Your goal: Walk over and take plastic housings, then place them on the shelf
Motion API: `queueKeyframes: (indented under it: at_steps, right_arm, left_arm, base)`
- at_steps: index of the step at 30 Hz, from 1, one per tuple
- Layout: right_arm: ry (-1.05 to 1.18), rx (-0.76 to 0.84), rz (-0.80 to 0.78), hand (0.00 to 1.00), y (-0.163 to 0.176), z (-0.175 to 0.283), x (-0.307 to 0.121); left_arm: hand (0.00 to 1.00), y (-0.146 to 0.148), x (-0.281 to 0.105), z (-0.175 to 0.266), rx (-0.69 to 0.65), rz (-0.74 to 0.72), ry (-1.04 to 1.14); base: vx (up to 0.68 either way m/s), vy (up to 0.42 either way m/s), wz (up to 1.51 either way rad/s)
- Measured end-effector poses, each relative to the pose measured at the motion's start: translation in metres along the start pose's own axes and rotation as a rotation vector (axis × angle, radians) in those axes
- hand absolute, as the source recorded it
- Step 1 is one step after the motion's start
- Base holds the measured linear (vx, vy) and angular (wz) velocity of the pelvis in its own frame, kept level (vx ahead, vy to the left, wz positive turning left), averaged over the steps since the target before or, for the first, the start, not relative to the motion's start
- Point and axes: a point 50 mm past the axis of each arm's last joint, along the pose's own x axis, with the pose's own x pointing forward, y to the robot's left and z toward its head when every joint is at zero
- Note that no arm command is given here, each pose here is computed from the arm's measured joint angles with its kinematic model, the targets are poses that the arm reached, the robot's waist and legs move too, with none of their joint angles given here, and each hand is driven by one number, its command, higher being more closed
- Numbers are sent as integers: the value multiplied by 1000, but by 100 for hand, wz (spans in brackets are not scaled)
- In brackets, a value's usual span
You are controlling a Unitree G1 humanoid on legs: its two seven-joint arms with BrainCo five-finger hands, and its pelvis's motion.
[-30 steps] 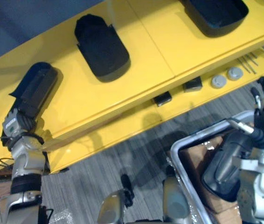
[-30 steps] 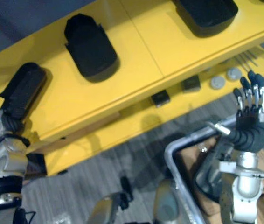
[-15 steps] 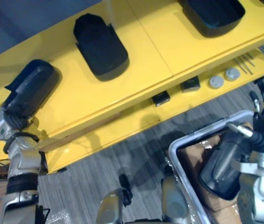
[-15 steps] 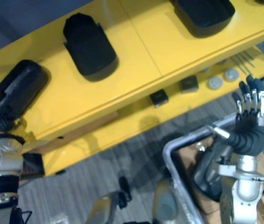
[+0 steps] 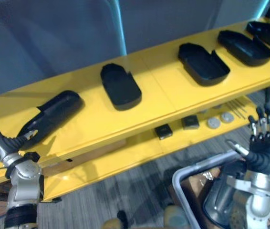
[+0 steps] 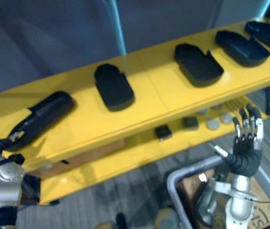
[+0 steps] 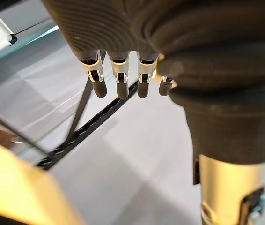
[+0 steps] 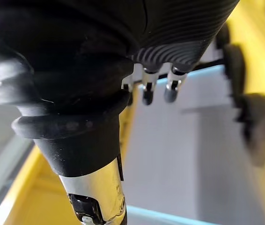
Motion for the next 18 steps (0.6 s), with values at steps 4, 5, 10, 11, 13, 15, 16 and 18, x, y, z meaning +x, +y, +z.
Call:
queueKeyframes:
  at_steps: [4,5,10,11,13,15,16,18]
  right_arm:
    - [-227,-132,-102,0,-7,24,26]
    - [-293,-142,-120,0,-7,33,31]
    - [-529,-109,-112,0,2,61,61]
    - [-538,-79,-65,0,8,63,72]
    - [-516,-35,25,0,22,62,90]
    - [-426,-40,150,0,41,49,107]
    - [-342,-44,235,0,54,37,115]
    - [-195,-42,349,0,72,14,121]
  left_arm:
    - [0,14,-25,19,-227,58,-12]
    - [0,19,-32,20,-247,79,-4]
    - [0,34,-67,-12,-293,49,226]
    - [0,33,-77,-28,-298,14,316]
    - [0,32,-97,-59,-276,-43,479]
    - [0,32,-119,-86,-248,-79,632]
    - [0,33,-135,-101,-206,-98,712]
    - [0,34,-155,-118,-189,-115,829]
  base:
    - [24,-5,20]
    - [21,-1,26]
    - [-6,-12,29]
    - [-28,-12,30]
    - [-29,-13,31]
    - [-20,-25,29]
    - [-9,-31,32]
    - [10,-25,33]
